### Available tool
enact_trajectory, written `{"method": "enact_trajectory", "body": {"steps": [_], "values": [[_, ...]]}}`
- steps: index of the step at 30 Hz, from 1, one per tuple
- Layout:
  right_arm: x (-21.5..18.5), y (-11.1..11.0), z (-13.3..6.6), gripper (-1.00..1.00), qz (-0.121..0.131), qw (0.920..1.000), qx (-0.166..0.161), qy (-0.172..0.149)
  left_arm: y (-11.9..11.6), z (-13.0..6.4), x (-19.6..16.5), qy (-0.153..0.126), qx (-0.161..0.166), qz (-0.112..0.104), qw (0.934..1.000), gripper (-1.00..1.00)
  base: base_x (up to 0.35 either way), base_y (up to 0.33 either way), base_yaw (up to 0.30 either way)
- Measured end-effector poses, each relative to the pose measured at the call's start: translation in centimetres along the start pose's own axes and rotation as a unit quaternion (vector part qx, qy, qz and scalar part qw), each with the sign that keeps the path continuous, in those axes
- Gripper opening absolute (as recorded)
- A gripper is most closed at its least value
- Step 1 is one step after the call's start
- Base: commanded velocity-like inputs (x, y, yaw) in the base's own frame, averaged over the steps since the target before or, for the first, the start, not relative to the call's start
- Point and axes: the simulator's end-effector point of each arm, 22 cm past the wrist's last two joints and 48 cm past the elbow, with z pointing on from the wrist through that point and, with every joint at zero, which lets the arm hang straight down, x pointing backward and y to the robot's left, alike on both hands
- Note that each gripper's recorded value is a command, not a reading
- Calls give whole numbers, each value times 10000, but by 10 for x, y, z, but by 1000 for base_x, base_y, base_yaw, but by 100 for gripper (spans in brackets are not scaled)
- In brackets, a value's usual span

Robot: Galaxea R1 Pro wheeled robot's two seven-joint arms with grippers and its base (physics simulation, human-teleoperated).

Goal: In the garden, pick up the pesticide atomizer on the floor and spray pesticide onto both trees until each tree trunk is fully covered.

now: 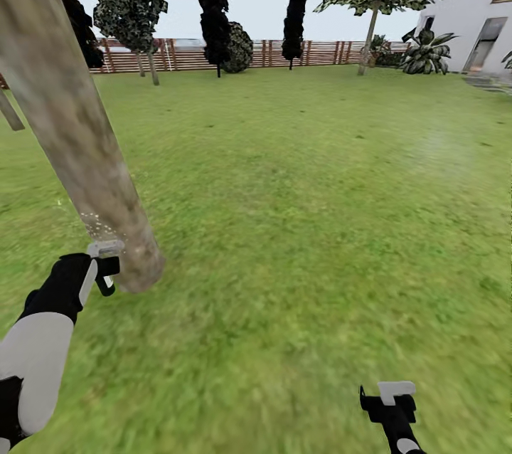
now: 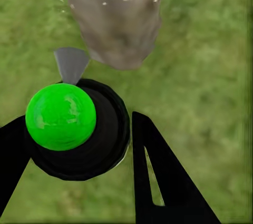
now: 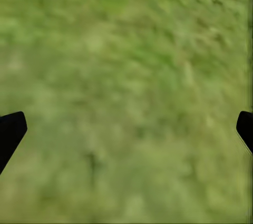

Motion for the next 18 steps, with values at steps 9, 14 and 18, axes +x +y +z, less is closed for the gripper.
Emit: {"method": "enact_trajectory", "body": {"steps": [9, 14, 18], "values": [[0, 0, 0, 100, 0, 10000, 0, 0, 3, 0, -1, -5, -20, -4, 10000, -100, 0, -271, 16], [0, 0, 0, 100, 1, 10000, 0, 0, 4, -1, -3, -23, -27, -22, 10000, -100, 80, -271, 252], [0, 0, 0, 100, 1, 10000, -1, -1, 0, -2, -6, -38, 6, -34, 10000, -100, 178, -235, 276]]}}
